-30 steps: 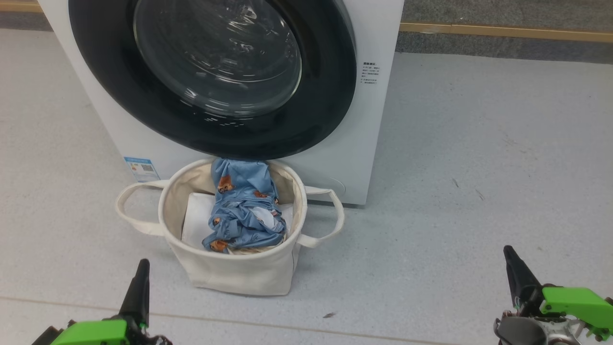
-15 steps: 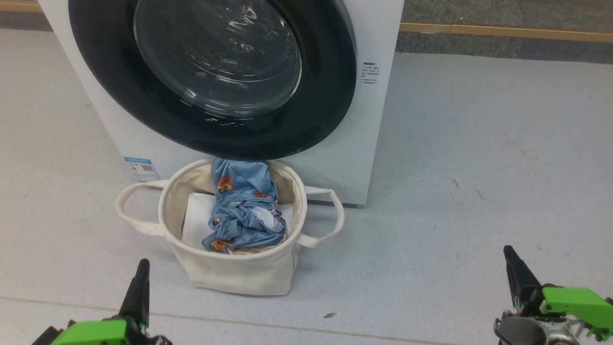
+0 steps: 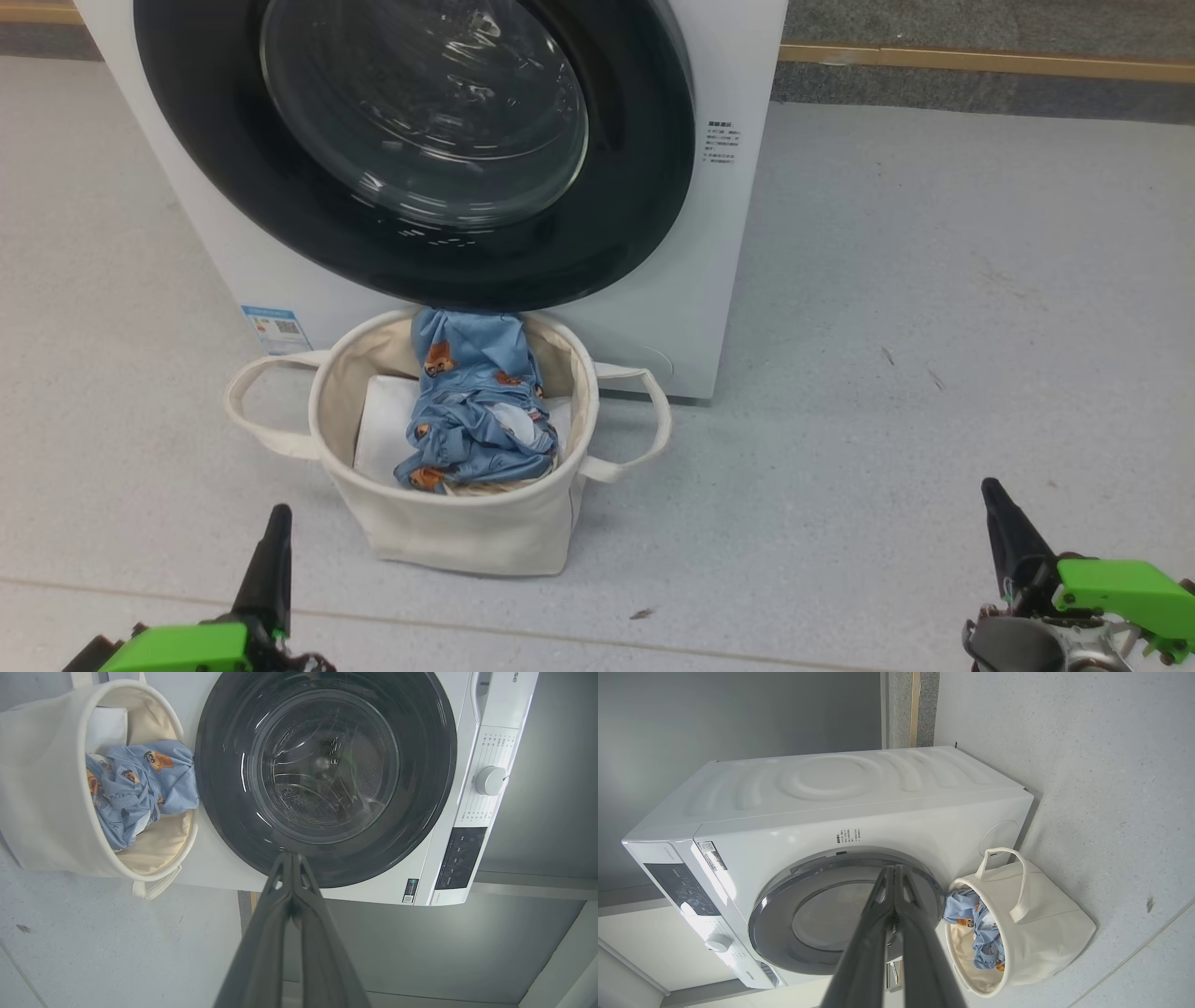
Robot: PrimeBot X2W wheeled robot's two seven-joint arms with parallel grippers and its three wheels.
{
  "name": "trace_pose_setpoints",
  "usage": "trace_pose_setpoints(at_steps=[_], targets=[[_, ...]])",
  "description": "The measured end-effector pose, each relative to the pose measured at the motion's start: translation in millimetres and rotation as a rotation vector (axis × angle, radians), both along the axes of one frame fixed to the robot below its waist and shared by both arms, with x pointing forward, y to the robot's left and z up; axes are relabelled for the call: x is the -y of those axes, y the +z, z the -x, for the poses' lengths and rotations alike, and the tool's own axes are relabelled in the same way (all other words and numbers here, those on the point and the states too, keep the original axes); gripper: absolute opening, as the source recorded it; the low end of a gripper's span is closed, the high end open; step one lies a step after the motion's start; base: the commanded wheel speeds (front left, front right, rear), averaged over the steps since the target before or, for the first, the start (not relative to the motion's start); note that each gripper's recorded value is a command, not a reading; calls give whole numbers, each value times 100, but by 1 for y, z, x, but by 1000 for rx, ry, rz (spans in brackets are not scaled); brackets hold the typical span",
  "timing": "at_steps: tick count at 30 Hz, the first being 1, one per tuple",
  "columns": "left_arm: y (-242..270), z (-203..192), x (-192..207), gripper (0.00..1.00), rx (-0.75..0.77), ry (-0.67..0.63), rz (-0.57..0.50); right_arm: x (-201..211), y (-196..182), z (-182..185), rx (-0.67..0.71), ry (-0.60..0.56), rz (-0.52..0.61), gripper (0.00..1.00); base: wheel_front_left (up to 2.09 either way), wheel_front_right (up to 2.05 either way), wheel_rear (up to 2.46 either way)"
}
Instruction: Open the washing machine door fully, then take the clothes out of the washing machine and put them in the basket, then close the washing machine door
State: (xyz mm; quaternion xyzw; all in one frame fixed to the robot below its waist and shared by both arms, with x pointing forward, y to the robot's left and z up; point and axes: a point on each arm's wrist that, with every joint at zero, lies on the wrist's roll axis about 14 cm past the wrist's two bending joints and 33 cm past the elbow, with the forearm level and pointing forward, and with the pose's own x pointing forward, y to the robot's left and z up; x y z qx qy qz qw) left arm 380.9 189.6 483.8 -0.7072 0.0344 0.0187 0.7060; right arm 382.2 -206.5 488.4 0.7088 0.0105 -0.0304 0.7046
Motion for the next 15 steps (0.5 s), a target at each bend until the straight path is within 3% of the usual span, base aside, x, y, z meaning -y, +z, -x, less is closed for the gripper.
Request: trace_pose_setpoints(at_steps=[15], targets=[[0,0,0,0,0,0,0,0,0,0,0,0,0,0,0,0,0]])
